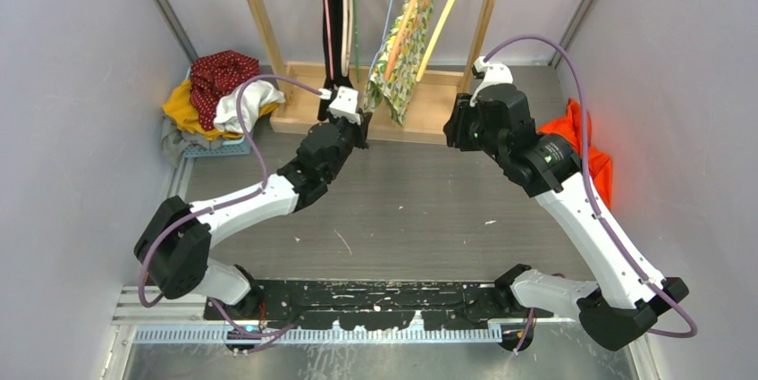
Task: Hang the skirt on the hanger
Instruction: Place the hanger at the clothesline.
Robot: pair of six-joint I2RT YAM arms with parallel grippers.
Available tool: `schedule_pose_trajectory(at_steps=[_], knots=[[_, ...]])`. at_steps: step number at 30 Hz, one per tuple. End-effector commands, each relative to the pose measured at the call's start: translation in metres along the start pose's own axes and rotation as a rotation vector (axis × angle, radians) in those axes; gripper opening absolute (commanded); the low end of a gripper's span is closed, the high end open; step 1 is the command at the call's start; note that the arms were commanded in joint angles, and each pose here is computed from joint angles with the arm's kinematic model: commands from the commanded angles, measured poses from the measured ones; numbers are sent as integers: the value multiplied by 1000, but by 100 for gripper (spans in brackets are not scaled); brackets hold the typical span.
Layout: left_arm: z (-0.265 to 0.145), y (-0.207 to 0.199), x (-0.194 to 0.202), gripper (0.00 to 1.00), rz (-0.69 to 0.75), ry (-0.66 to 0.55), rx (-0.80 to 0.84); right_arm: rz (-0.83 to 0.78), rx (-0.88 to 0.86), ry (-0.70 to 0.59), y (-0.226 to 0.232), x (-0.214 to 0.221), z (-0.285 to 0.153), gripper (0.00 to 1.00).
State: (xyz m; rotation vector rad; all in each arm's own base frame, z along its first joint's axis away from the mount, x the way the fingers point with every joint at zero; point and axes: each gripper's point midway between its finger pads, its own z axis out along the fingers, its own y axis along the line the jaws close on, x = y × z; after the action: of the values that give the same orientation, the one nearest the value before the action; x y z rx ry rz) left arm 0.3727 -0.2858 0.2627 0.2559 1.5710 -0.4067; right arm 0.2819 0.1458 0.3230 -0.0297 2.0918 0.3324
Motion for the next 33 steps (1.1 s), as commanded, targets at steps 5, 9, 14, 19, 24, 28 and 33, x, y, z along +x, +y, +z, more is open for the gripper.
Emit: schedule_pose_trajectory(at_steps=[5,9,14,19,24,28,33], knots=[[6,6,19,0,-41,-21,-36,27,-29,-40,6,-11,-4,37],[7,7,32,0,-50,-9,-43,27,-28,-37,6,-10,-3,37],[10,9,52,0,-61,15,-56,30,-34,-47,7,-15,-5,37],[13,10,71,0,-70,36,-65,30,-36,-48,8,-15,-7,37],[14,12,84,0,-79,51,-79,30,-38,-50,8,-16,-8,37],[15,12,87,0,-85,59,-82,27,-35,-44,7,-14,-7,37],[11,10,84,8,-73,107,-75,26,-37,-49,7,-16,-8,37]])
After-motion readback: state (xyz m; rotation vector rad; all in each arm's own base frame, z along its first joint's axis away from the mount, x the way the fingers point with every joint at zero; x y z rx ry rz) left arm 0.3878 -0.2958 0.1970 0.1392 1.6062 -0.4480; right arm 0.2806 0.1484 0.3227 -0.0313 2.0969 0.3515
